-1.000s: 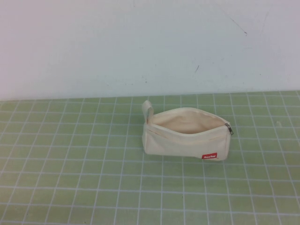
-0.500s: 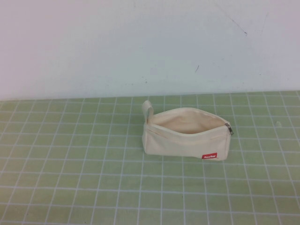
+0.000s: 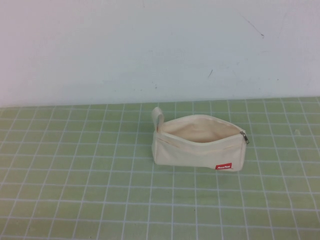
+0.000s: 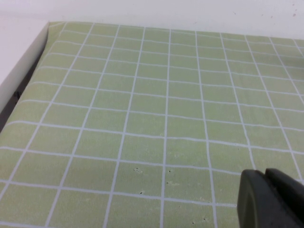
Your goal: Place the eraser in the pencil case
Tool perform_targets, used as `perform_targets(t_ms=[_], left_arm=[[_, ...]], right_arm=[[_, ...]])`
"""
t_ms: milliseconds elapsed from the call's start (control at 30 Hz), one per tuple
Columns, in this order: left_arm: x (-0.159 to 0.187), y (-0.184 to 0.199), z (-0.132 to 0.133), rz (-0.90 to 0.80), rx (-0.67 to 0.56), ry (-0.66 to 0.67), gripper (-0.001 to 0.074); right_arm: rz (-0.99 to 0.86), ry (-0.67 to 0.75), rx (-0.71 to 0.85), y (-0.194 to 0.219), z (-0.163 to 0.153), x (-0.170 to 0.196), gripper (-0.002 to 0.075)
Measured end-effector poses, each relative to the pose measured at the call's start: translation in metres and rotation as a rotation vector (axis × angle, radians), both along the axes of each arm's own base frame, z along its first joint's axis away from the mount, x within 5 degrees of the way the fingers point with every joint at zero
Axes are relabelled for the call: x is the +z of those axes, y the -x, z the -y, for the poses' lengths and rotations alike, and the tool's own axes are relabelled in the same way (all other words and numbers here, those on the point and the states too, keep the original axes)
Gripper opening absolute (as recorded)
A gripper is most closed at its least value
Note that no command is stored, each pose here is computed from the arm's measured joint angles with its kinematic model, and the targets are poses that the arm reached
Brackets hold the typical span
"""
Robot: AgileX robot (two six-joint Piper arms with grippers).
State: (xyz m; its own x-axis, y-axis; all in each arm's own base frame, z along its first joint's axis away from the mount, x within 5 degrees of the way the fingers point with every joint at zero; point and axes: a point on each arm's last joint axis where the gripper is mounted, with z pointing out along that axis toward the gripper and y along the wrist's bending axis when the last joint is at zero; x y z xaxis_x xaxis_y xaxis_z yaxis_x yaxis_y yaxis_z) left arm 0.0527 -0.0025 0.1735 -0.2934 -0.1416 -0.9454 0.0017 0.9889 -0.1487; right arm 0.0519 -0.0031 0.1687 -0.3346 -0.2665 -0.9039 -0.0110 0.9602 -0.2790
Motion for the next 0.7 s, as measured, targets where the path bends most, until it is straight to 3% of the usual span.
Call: perform_targets(t_ms=[333, 700], left_arm=[[0.0, 0.0, 0.0, 0.0, 0.0, 0.0, -0.0001], [0.0, 0.0, 0.0, 0.0, 0.0, 0.0, -0.0001]], right_arm=[[0.014, -0.204, -0.111, 0.0007, 0.0038, -0.0007, 0.0], [0.009, -0.243, -0.053, 0.0003, 0.0004, -0.0008, 0.0]])
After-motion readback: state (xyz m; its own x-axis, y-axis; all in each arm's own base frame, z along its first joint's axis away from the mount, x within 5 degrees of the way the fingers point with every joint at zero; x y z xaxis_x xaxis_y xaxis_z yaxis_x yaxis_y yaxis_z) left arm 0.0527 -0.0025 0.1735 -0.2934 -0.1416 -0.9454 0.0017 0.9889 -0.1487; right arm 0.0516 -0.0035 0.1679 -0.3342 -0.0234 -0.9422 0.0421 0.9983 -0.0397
